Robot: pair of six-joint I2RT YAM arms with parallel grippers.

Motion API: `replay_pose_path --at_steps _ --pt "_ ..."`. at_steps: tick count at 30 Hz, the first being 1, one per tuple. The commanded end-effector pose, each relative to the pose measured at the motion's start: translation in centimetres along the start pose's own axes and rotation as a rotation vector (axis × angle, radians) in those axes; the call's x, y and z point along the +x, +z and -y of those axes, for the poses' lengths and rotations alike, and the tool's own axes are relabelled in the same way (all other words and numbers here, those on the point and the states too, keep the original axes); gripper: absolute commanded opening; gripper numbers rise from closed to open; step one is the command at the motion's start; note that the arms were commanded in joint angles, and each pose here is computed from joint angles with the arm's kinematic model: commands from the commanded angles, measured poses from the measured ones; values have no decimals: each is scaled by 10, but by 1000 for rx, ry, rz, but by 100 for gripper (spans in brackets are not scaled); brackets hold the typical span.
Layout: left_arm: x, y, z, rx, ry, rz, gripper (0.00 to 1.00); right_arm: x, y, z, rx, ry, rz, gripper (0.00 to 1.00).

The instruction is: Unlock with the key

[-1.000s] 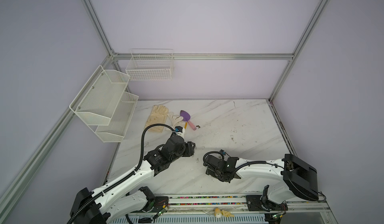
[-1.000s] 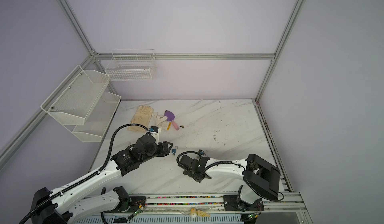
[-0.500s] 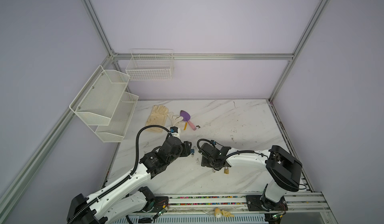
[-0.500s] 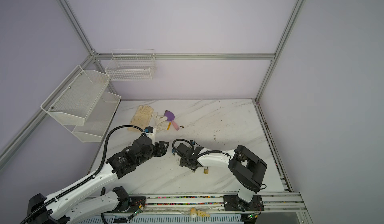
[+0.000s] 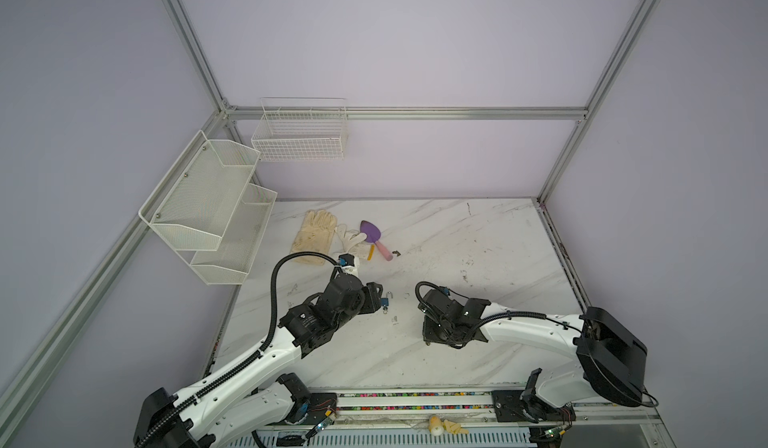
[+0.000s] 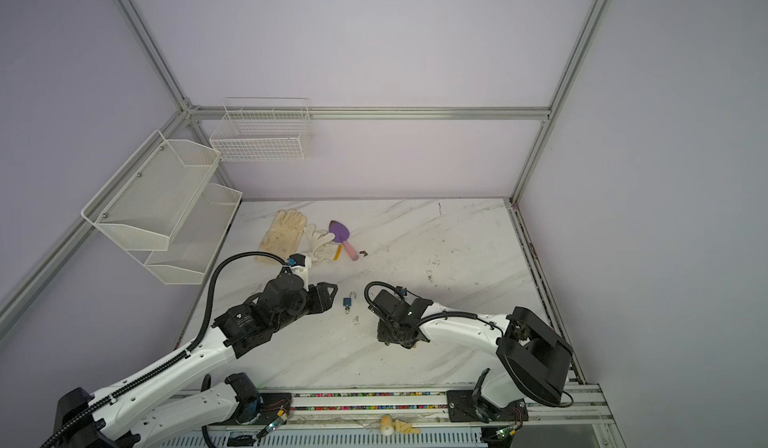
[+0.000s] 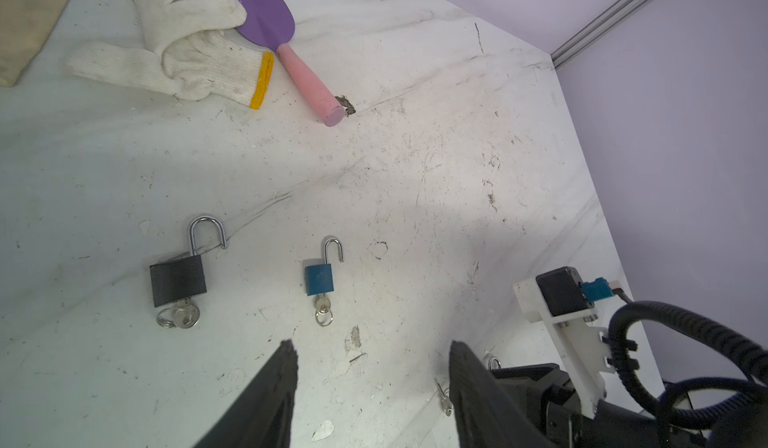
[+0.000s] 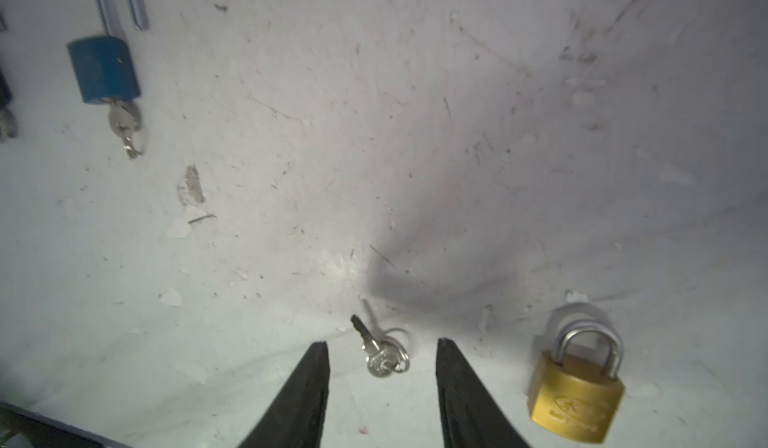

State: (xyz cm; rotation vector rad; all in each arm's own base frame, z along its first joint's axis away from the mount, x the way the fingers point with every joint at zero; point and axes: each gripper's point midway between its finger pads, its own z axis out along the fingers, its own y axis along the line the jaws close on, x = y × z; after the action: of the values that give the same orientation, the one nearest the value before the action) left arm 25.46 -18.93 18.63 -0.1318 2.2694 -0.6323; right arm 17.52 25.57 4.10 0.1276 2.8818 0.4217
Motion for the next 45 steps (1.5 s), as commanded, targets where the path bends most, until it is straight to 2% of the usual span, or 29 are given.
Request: replay_pose_path --at_steps 1,8,26,45 --pt "3 5 9 52 -30 -13 58 8 5 12 31 -17 -36 41" --pt "7 11 13 68 -42 -36 59 9 8 14 28 -22 -43 29" --pt "8 16 15 72 -48 -42 59 16 20 7 -8 -51 -84 17" --pt "5 15 18 82 -56 -36 59 5 15 -7 -42 -61 -48 3"
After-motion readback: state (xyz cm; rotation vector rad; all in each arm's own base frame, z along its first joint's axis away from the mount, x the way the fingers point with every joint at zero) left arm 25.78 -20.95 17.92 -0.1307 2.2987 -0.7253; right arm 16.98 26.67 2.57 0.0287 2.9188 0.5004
